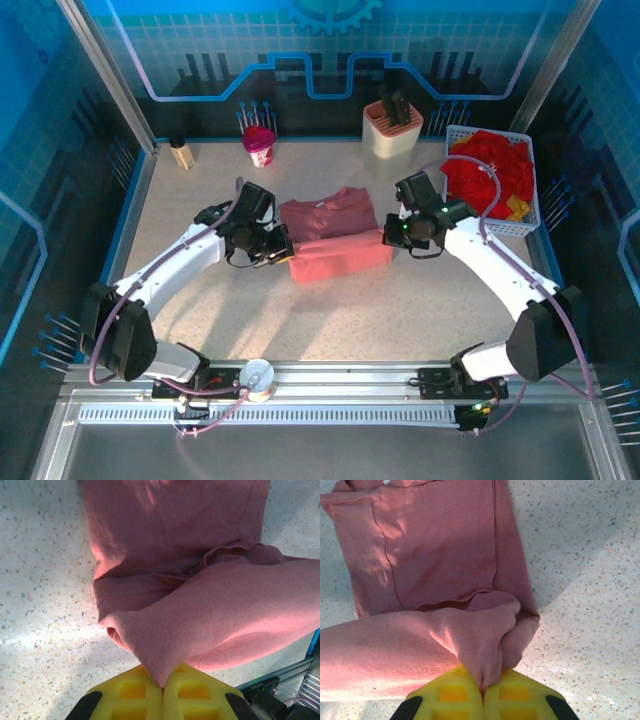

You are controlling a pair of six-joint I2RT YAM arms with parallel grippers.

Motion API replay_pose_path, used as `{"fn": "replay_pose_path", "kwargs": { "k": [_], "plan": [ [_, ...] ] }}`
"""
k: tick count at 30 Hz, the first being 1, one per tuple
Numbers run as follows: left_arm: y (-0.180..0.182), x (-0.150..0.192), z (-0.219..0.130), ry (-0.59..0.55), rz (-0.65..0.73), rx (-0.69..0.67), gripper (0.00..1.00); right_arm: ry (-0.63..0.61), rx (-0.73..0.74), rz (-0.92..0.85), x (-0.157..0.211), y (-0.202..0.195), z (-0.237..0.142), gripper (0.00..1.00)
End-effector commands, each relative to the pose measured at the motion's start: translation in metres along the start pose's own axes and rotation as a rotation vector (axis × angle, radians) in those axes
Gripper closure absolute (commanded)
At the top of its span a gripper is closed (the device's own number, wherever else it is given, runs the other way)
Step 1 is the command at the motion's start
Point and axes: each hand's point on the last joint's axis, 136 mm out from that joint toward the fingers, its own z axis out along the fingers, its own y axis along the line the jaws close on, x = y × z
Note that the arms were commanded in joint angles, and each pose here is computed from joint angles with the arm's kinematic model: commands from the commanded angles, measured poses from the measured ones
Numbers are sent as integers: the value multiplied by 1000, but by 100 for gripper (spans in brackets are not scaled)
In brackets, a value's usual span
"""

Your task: Fold and stack the t-shirts

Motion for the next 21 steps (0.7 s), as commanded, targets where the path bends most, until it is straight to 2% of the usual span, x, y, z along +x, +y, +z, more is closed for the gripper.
{"fn": "replay_pose_path", "kwargs": {
  "k": [1,11,21],
  "plan": [
    [-4,-14,-3,4,28,8,100,-47,-12,-12,-26,4,-1,100],
    [-6,-49,12,7,43,-5,100,-64,-36,-16,-67,12,20,100],
    [2,-83,24,-42,53,-17,100,-28,-67,-25,-97,25,55,100]
  ]
}}
